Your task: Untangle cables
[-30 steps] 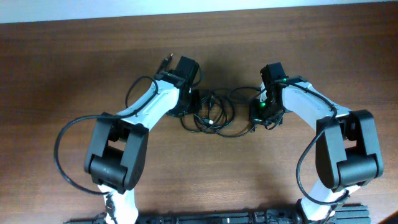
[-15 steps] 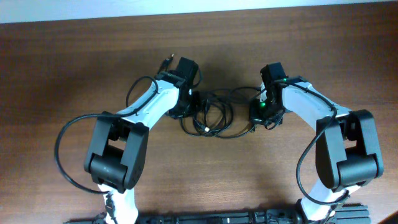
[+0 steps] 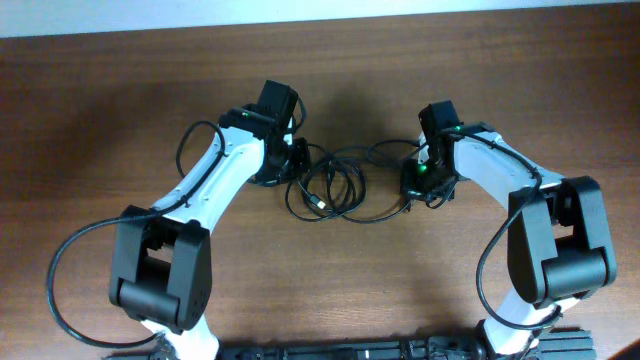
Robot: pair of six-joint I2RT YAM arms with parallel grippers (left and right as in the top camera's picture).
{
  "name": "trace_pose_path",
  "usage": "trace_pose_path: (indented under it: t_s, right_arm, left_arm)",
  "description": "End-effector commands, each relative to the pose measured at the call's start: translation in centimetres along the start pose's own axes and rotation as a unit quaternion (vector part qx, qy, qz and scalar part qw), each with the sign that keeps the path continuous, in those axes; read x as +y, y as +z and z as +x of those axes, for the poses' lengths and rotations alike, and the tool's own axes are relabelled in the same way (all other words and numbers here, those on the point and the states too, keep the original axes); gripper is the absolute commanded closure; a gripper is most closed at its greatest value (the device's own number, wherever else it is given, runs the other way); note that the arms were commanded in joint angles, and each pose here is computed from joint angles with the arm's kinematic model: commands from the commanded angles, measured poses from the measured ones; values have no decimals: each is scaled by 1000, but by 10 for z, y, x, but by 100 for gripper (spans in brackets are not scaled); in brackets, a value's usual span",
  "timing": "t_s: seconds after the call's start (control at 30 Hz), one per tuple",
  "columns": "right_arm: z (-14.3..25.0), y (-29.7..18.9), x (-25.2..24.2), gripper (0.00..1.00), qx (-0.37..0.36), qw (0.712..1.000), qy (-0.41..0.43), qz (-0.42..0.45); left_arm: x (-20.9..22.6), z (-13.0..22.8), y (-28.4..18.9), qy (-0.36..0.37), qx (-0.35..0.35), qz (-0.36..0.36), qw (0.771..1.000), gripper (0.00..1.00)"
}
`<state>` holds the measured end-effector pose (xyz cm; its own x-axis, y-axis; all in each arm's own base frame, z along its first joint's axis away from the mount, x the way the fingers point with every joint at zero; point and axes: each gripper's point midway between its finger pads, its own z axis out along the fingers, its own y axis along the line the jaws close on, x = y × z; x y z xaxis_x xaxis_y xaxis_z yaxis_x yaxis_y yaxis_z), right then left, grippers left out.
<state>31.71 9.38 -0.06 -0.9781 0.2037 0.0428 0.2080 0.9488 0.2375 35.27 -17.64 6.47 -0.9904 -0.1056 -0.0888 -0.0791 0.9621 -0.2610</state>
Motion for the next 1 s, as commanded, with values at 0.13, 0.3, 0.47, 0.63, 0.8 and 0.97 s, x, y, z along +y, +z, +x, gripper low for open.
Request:
trace_pose_path:
  t_s: [0.13,0.3,0.47,0.63,0.8,0.97]
  right_arm:
    - [7,9,-18,96,12,999,5,35]
    - [7,9,-18,96,12,999,5,35]
    - [7,9,-18,96,12,999,5,35]
    - [7,9,-18,96,12,999,5,35]
    - [7,9,-18,96,12,999,5,35]
    - [7,9,-18,96,12,999,5,35]
  left_arm:
    - [-5,7,-7,7,14,15,1000,96]
    - [-4,7,-7,7,14,13,1000,96]
    - [-3,9,-6,10,16,6,1000,96]
    - [-1,13,-6,12,23,2,1000,95]
    - [-1,13,-6,12,25,1,1000,82]
    - [1,16,-5,11,29,-1,1000,81]
